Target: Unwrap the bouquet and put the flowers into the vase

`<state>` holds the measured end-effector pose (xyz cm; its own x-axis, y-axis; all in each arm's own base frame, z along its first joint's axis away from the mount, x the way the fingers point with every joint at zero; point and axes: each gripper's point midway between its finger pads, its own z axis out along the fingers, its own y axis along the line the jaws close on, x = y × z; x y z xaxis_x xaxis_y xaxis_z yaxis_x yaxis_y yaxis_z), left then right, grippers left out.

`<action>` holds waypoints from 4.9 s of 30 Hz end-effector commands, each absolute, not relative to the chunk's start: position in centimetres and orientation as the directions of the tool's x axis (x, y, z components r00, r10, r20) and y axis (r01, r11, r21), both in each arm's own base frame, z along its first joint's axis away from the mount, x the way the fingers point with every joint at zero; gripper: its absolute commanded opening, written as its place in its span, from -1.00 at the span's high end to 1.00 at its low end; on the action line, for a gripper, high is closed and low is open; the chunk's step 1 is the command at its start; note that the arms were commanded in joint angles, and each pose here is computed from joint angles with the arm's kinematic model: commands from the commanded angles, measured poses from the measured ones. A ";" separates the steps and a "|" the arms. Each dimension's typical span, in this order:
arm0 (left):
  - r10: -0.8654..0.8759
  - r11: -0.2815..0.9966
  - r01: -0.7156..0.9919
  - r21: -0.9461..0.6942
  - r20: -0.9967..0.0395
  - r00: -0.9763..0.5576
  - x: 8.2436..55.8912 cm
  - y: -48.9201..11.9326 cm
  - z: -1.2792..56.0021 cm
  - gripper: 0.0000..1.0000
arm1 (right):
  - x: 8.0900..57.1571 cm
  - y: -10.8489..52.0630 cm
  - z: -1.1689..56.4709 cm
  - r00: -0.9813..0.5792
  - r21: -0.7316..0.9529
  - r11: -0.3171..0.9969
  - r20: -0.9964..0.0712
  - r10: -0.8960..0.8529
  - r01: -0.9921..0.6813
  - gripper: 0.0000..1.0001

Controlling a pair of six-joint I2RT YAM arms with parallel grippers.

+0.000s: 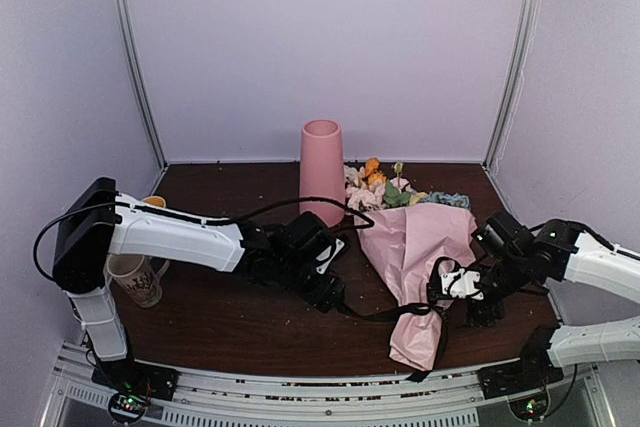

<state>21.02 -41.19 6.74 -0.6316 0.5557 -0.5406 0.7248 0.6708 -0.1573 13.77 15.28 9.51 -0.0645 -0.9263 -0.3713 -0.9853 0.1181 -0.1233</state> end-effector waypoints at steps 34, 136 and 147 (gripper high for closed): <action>0.688 0.304 0.926 0.226 -0.724 -0.049 17.2 -49.1 6.6 -0.31 | 12.9 18.2 17.1 -0.051 -0.055 0.088 -0.477 -0.877 -0.995 1.00; 0.570 0.455 0.870 0.191 -0.813 -0.120 20.8 -48.4 13.2 -0.54 | 17.2 19.4 7.5 -0.078 -0.151 0.139 -0.357 -0.931 -0.979 0.95; 0.541 0.424 0.887 0.184 -0.837 -0.085 20.5 -49.5 15.3 -0.49 | 16.5 17.8 14.9 -0.054 -0.273 0.217 -0.500 -0.864 -0.937 1.00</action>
